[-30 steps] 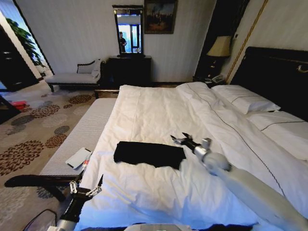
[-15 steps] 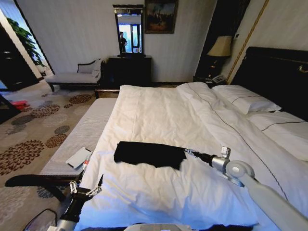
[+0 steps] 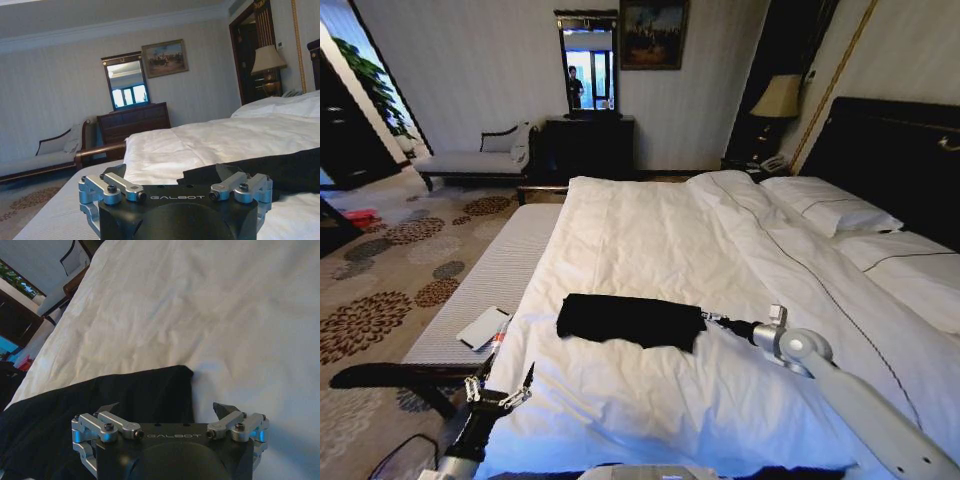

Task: Fold the clothes on the bed.

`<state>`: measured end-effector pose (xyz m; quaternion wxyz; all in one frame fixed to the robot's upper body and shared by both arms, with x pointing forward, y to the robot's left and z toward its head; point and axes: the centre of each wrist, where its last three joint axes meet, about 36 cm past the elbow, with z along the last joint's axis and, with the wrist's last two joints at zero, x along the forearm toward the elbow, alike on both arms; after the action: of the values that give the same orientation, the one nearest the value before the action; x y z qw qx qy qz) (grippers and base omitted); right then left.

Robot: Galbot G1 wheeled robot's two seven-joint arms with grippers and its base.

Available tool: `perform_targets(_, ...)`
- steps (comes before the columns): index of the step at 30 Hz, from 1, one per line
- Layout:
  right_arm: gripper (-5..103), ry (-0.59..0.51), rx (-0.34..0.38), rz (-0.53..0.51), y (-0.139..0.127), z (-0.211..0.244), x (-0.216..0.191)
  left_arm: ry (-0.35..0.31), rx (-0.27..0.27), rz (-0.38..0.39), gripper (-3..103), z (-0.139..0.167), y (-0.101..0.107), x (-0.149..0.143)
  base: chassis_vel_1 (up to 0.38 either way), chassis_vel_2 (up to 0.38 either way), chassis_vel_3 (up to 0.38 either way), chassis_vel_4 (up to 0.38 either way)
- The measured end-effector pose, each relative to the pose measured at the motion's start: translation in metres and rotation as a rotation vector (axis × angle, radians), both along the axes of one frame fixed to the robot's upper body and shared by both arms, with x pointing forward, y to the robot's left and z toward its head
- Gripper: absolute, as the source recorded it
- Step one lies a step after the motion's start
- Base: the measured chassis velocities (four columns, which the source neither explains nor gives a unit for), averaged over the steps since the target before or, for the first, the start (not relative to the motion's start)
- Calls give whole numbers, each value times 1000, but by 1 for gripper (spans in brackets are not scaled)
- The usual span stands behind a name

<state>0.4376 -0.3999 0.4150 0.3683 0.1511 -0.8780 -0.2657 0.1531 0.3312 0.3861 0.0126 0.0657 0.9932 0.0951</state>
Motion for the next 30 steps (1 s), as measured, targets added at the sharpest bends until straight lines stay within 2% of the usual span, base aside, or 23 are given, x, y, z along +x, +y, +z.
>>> perform_targets(13,100,11,-10,20,13,-18,-10,0,0,0,100,0,0,0,0,0,0,0)
perform_targets(23,100,-4,7,73,40,-14,-12,0,0,0,100,0,0,0,0,0,0,0)
perform_targets(30,100,4,-23,100,52,-25,-6,0,0,0,100,0,0,0,0,0,0,0)
